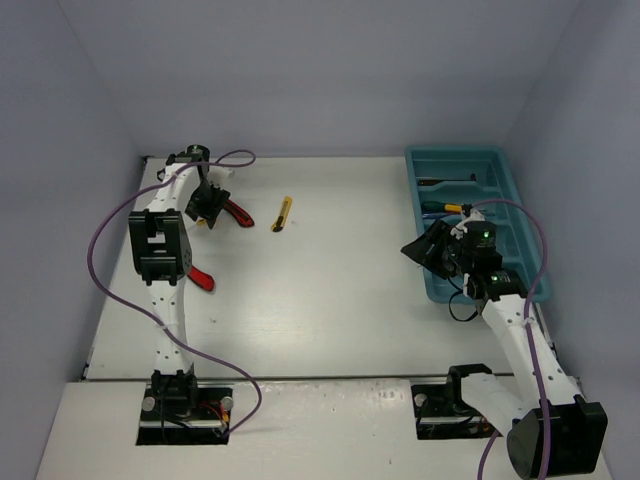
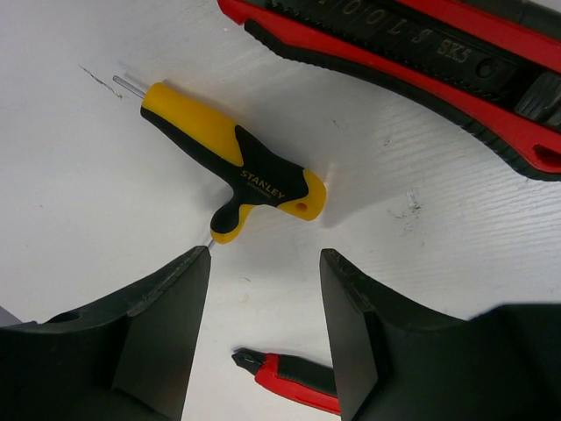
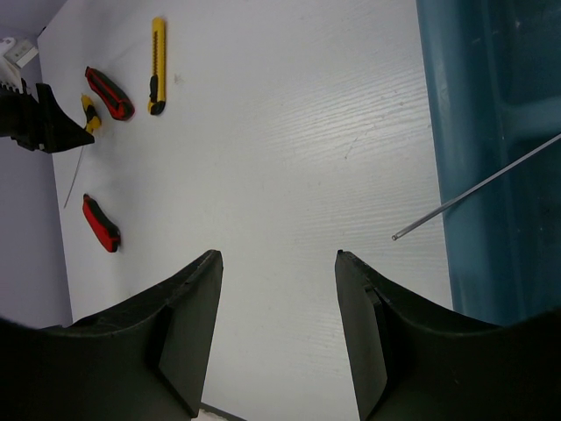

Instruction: Sort the tools into containers

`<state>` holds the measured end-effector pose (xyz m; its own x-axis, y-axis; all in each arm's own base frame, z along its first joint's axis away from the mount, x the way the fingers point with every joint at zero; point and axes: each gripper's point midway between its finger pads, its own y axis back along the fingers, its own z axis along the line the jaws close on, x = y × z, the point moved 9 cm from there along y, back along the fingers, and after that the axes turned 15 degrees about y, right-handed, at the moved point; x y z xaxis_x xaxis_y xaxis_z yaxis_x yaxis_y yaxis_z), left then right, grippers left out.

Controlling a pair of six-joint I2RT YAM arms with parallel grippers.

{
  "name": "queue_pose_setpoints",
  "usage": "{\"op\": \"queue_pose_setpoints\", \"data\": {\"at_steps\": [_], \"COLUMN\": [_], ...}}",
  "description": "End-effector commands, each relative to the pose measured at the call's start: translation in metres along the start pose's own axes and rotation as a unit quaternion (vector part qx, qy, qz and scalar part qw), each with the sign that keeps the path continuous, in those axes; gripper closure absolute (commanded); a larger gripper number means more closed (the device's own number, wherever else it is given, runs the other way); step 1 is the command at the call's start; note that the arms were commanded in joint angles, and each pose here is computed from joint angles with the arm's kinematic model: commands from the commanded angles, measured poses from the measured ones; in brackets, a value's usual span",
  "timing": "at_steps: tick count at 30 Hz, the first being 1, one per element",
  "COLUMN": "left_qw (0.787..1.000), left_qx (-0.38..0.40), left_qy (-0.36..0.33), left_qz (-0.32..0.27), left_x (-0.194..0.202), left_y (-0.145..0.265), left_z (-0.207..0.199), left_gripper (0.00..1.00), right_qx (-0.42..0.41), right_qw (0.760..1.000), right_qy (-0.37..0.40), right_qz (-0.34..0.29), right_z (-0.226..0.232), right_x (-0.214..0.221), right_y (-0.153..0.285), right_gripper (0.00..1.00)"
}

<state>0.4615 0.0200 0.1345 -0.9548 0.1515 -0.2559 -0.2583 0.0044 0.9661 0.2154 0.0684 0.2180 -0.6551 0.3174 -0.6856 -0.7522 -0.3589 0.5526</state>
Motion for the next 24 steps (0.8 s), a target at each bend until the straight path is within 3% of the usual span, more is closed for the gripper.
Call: {"op": "queue_pose_setpoints", "data": {"at_steps": [1, 14, 24], "left_qw": [0.997, 0.999, 0.994], "left_qx": [-0.020, 0.029, -0.019], "left_qy": [-0.032, -0.016, -0.034], "left_qz": [-0.066, -0.026, -0.104], "left_x": [-0.018, -0.011, -0.026], "left_y": [0.045, 0.004, 0.061], "left_z": [-0.010, -0.010, -0.001], "left_gripper": [0.50, 0.50, 0.50], "right_qx": [-0.019, -0.024, -0.027], "right_qw": [1.000, 1.000, 0.999], "right_qy": [0.001, -0.009, -0.011], "right_qz": [-0.018, -0.017, -0.015], "right_z": [0.007, 0.008, 0.008], "right_x": [-0.005, 0.001, 0.002], "right_y": [0.005, 0.009, 0.012], "right_gripper": [0.49, 0.49, 0.49]}}
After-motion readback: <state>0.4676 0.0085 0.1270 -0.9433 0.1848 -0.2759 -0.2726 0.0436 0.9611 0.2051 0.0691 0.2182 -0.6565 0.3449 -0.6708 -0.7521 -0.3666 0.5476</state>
